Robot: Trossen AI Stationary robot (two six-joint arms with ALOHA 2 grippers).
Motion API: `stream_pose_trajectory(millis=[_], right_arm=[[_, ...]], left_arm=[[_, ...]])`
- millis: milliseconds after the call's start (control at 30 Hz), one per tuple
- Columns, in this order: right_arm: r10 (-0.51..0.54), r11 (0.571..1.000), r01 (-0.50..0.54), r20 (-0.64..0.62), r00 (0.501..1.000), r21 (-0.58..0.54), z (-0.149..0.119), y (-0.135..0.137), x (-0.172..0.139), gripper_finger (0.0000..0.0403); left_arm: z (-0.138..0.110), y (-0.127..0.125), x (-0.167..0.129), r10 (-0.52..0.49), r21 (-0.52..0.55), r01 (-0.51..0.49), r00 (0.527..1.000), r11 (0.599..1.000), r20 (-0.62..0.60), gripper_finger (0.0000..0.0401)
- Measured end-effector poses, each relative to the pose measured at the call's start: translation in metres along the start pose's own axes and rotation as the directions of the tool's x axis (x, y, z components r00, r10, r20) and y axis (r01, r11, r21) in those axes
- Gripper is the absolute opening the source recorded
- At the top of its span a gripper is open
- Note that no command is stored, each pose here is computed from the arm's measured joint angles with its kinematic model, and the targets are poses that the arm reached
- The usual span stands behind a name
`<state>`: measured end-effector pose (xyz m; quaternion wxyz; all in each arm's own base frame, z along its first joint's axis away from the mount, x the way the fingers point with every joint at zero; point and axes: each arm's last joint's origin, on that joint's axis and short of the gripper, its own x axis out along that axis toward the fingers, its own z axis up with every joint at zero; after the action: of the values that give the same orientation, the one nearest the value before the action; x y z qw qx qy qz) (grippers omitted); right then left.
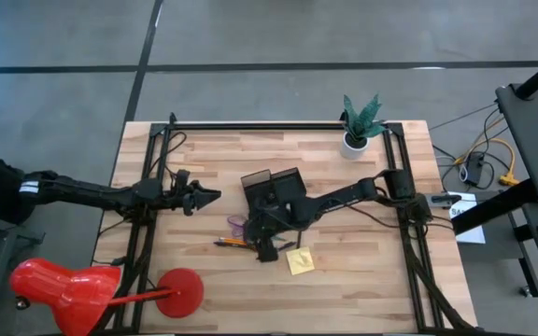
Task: Pick and place office supplies into organizer
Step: Put the black binder clip into the black desk organizer
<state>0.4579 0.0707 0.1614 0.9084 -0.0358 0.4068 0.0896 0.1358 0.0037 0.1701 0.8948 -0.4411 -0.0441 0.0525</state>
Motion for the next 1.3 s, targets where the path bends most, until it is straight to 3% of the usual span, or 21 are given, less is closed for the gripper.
stream_pose_trajectory(millis=[333, 733, 967, 1300], right_arm=[[-0.108, 0.994, 0.108, -0.005, 0.994, -0.003, -0.003, -0.001, 0.006, 0.0179], [-0.061, 0.998, 0.061, -0.029, 0.998, 0.017, -0.011, -0.001, 0.009, 0.0143], [-0.068, 0.998, 0.067, 0.034, 0.997, 0.021, -0.01, -0.005, 0.011, 0.0144], [-0.065, 0.997, 0.065, 0.005, 0.998, 0.028, -0.022, -0.005, 0.015, 0.0137]], left_arm=[[0.0, 0.0, 0.0, -0.005, 0.0, 0.005, 1.0, 1.0, -0.009, 0.0099], [0.0, 0.0, 0.0, -0.004, 0.003, 0.004, 1.0, 1.0, -0.009, 0.0099], [-0.001, 0.0, 0.0, -0.003, 0.004, 0.003, 1.0, 1.0, -0.01, 0.0099], [-0.001, 0.001, 0.0, -0.002, 0.004, 0.002, 1.0, 1.0, -0.01, 0.0099]])
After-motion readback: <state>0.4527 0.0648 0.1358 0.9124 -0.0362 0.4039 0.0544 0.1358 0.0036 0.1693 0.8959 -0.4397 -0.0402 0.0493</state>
